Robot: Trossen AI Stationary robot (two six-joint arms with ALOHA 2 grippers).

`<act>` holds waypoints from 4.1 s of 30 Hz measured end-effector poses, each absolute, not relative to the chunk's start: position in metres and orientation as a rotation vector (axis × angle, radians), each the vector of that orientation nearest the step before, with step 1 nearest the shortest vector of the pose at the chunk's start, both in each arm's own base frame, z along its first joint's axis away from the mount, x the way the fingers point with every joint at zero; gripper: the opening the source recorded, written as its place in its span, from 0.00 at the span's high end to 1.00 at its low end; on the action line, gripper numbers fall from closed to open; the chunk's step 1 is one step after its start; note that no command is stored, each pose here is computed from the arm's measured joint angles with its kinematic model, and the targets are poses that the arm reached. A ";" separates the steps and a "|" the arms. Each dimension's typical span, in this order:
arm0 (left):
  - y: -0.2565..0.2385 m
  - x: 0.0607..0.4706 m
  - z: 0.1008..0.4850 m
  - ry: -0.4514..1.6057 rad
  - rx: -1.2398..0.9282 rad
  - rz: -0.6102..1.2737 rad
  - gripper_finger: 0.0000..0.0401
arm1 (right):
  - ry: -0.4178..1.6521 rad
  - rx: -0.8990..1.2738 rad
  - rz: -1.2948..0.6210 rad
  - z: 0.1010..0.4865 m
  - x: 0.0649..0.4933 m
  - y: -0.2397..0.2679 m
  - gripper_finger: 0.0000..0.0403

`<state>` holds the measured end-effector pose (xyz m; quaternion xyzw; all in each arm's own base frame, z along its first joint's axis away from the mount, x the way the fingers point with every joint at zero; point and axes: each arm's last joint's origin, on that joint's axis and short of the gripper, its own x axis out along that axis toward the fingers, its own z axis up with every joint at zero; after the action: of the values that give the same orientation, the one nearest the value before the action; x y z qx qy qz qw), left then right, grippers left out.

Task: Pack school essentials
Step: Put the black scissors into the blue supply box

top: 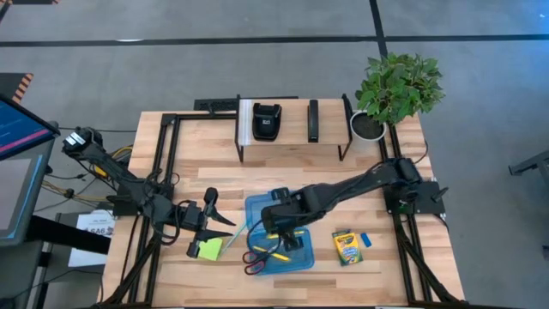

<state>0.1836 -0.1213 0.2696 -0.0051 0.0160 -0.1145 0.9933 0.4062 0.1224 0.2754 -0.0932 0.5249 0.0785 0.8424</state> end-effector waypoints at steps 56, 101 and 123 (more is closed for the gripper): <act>-0.125 0.182 0.262 0.113 -0.039 -0.308 0.74 | 0.318 -0.092 0.229 0.248 0.313 0.142 1.00; -0.144 0.187 0.265 0.287 -0.129 -0.313 0.74 | 0.294 -0.098 0.242 0.250 0.314 0.142 1.00; -0.177 0.194 0.233 0.652 -0.184 -0.273 0.74 | 0.295 -0.098 0.235 0.251 0.315 0.140 1.00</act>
<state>0.1941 -0.1769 0.2331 -0.0899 0.3187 -0.1335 0.9341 0.3147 0.1402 0.2505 -0.0487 0.1464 0.1167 0.9811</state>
